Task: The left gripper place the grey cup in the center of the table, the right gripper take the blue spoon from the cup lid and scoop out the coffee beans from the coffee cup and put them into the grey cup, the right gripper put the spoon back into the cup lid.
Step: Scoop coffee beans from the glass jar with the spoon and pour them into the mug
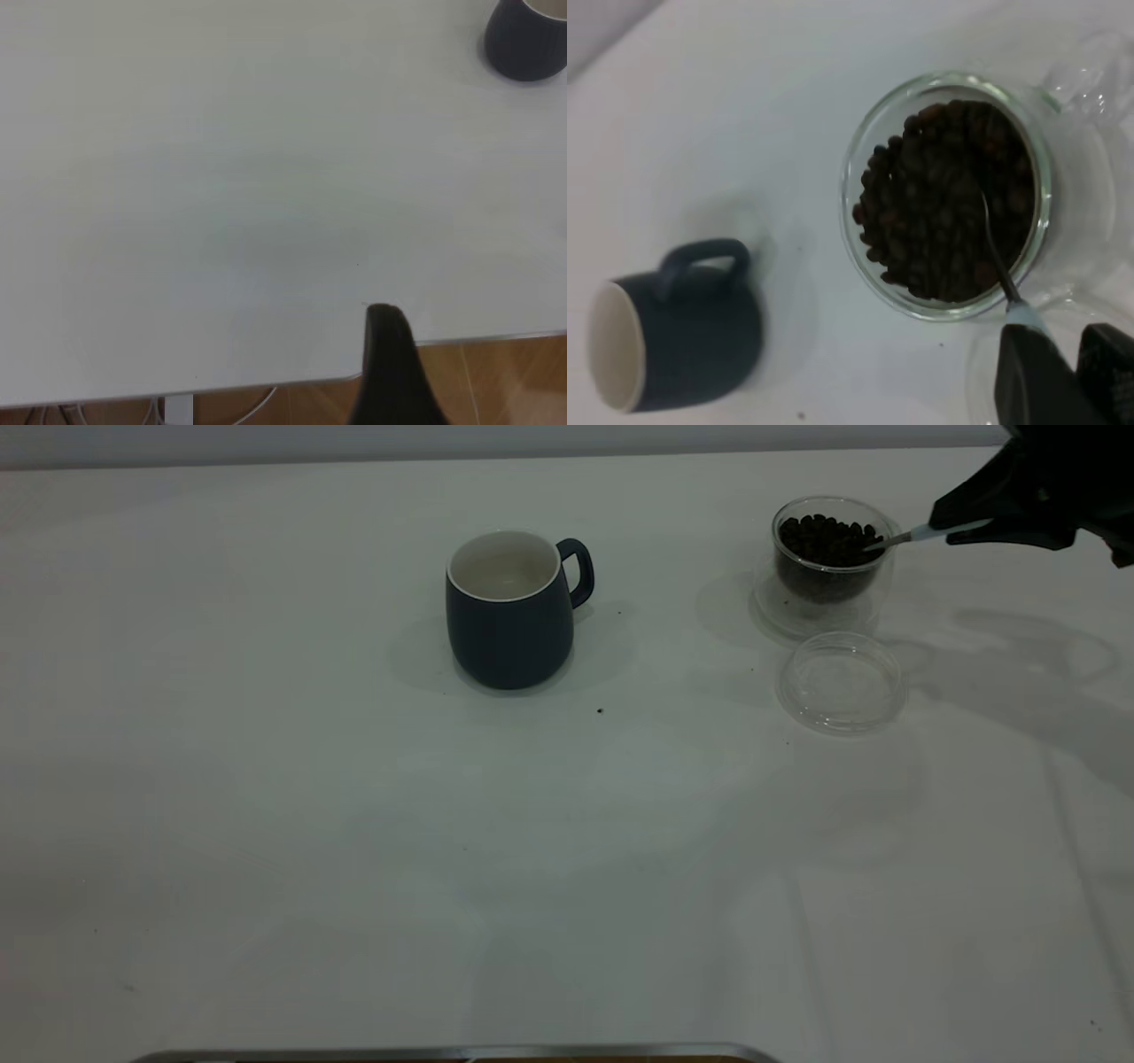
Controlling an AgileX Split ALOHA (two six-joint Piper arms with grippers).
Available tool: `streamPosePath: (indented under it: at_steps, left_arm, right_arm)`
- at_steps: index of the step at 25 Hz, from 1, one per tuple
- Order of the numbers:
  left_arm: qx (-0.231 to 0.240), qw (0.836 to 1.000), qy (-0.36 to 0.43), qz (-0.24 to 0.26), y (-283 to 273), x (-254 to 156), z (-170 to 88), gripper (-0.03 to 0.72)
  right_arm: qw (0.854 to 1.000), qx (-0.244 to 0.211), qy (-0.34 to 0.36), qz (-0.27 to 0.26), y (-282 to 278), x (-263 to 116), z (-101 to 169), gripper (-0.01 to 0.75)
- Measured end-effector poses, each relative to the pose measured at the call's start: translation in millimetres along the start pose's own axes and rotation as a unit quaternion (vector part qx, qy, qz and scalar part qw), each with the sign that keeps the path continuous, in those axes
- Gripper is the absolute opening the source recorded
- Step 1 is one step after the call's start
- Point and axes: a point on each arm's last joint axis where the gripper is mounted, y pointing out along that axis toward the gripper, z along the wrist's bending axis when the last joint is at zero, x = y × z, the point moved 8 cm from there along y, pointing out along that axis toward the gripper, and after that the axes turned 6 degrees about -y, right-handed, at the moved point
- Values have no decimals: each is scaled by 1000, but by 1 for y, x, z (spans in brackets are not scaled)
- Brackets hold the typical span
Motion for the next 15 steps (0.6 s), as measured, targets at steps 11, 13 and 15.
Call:
streamPosePath:
  at_steps: [11, 13, 15]
  left_arm:
    - [0, 1000, 0, 0, 0, 0, 0, 548]
    - [0, 1000, 0, 0, 0, 0, 0, 548]
    - [0, 1000, 0, 0, 0, 0, 0, 548]
  right_arm:
    - [993, 68, 98, 4, 1, -5, -16, 105]
    - [991, 76, 110, 4, 4, -7, -16, 105]
    - [989, 86, 120, 2, 5, -7, -14, 105]
